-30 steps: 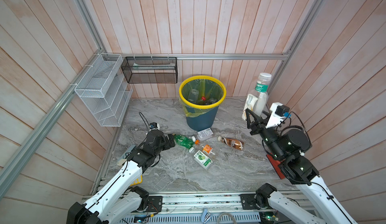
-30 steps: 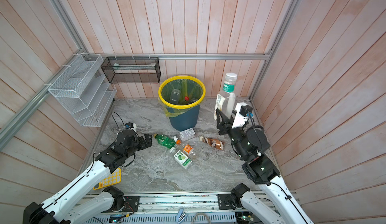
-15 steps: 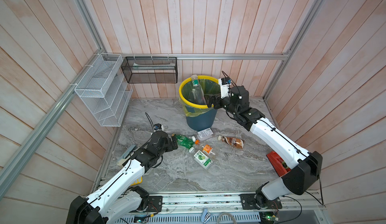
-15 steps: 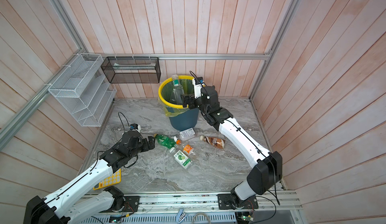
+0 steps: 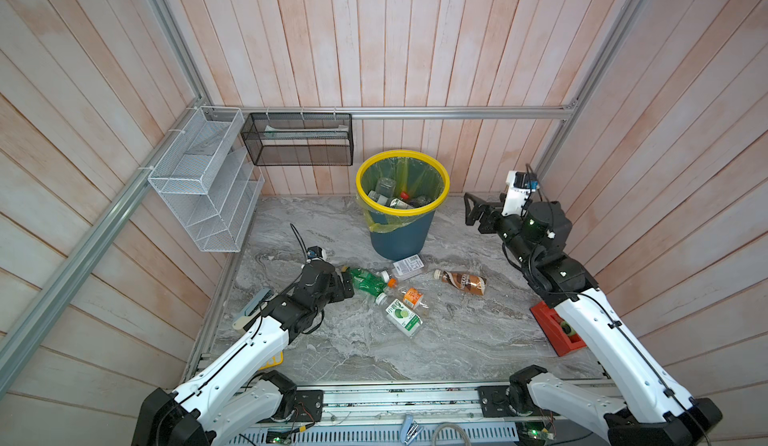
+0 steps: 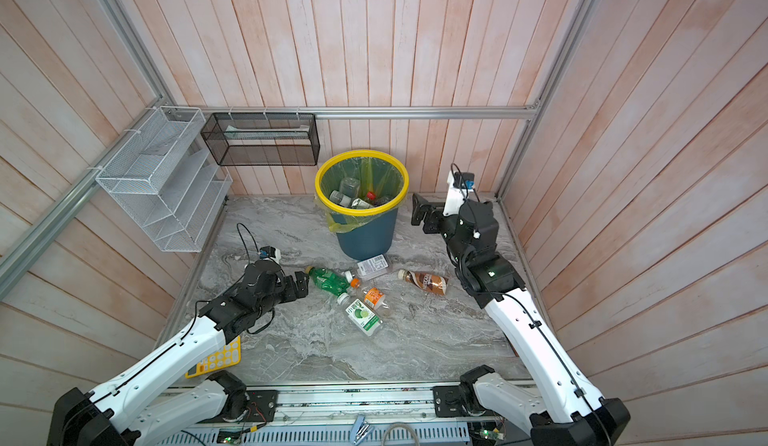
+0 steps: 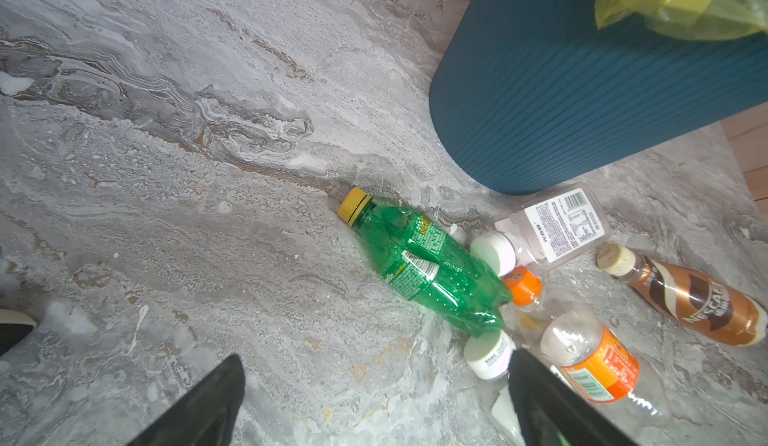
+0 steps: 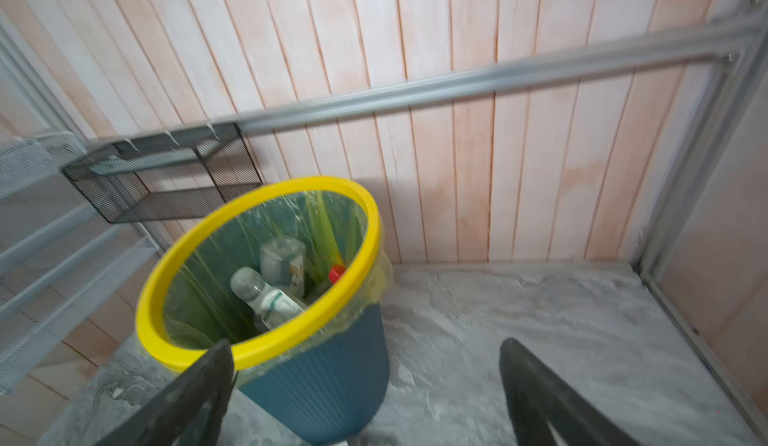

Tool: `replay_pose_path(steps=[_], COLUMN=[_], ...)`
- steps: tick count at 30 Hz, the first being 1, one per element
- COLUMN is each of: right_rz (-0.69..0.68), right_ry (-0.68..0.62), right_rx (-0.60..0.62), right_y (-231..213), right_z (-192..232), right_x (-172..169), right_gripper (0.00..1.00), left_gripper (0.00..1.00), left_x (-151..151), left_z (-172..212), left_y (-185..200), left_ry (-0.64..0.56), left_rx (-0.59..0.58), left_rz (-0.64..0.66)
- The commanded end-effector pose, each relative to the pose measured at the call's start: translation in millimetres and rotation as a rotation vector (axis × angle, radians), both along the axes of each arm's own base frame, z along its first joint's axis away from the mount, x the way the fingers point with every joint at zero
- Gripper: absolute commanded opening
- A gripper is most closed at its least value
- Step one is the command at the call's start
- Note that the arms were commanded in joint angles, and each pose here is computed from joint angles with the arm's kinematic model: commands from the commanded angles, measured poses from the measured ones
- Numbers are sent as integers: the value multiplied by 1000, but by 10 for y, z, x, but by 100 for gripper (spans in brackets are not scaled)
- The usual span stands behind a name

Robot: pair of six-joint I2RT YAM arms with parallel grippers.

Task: Throw the plastic bottles in the bin
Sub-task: 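Withdraw the right arm back toward the pile, then grasp the brown Nescafe bottle with the right gripper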

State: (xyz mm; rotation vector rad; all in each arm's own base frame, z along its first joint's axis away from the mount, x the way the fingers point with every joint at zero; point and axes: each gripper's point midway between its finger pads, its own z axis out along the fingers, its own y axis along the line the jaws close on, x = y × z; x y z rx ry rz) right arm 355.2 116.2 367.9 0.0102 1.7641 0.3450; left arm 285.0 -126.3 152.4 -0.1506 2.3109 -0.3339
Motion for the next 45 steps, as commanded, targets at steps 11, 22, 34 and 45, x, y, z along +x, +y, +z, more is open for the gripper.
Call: replay_pose_path(steps=[11, 22, 34, 45], right_rz=[-243, -286, -301, -355], right_ry=[491, 623, 705, 738], right_rx=[331, 467, 512, 410], right_y=[-414, -344, -228, -259], right_z=[-1939, -2455, -2750, -2930], right_x=[-489, -610, -468, -214], right_gripper=[100, 100, 100, 100], left_gripper=[100, 100, 100, 100], left_x=[42, 52, 38, 27], left_z=[-19, -100, -194, -240], left_y=[-62, -86, -124, -156], left_ry=[-5, 7, 31, 39], left_rx=[1, 12, 1, -21], left_rz=[-22, -39, -49, -54])
